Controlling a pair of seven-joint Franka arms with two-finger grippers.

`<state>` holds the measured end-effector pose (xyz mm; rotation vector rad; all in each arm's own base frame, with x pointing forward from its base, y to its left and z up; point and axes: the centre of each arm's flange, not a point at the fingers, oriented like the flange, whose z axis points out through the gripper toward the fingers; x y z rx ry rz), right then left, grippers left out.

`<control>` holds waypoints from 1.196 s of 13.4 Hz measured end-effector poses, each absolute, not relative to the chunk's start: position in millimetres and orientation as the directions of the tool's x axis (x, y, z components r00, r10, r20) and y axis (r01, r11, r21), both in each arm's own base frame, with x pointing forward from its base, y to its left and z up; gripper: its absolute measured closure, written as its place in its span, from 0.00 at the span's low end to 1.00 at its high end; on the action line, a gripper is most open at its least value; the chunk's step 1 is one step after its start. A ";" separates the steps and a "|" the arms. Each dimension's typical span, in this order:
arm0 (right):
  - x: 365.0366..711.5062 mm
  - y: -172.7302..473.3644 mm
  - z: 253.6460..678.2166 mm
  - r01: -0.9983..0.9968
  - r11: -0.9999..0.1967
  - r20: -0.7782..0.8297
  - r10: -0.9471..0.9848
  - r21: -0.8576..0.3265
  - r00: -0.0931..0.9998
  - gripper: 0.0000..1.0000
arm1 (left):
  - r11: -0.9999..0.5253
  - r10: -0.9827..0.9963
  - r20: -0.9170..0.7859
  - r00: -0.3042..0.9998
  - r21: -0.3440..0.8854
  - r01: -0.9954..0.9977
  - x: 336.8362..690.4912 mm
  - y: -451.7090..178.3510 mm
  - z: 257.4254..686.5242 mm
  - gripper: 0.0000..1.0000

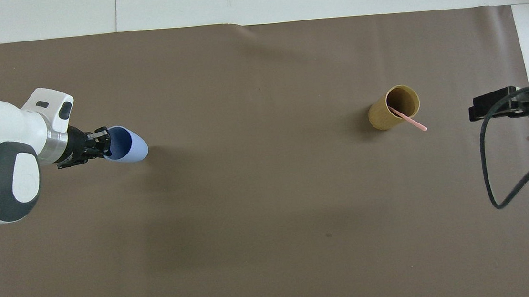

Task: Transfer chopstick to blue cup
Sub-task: 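Slide the blue cup toward table center while the right gripper reaches the tan cup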

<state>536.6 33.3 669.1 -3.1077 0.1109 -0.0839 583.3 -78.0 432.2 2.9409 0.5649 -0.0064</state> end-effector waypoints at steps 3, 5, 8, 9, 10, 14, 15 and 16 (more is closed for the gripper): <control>536.6 33.3 669.1 -0.070 -0.997 0.053 -0.072 -0.033 0.996 0.00 | -0.878 0.465 0.016 0.885 0.136 0.459 594.5 -114.8 498.7 0.95; 536.6 33.2 669.1 -0.071 -0.997 0.053 -0.072 -0.033 0.996 0.00 | -0.863 0.499 0.056 0.864 0.121 0.491 585.0 -177.8 521.4 0.95; 536.6 33.2 669.1 -0.071 -0.997 0.053 -0.072 -0.033 0.996 0.00 | -0.859 0.507 0.032 0.862 0.109 0.501 564.6 -254.1 507.6 0.95; 536.6 33.2 669.1 -0.071 -0.997 0.053 -0.072 -0.033 0.996 0.00 | -0.865 0.497 0.017 0.868 0.089 0.493 556.5 -287.2 489.9 0.95; 536.6 33.2 669.1 -0.071 -0.997 0.053 -0.072 -0.033 0.996 0.00 | -0.873 0.484 0.007 0.875 0.074 0.482 551.4 -314.9 474.1 0.95; 536.7 32.1 668.1 -0.073 -0.997 0.051 -0.074 -0.032 0.996 0.00 | -0.902 0.424 0.006 0.906 0.090 0.422 543.4 -384.2 434.2 0.95; 536.8 31.8 667.0 -0.073 -0.997 0.049 -0.075 -0.032 0.996 0.00 | -0.908 0.411 0.003 0.912 0.086 0.409 540.0 -393.3 426.4 0.95; 537.5 31.8 664.9 -0.074 -0.997 0.049 -0.075 -0.032 0.996 0.00 | -0.914 0.399 -0.002 0.917 0.077 0.398 536.2 -401.0 418.1 0.95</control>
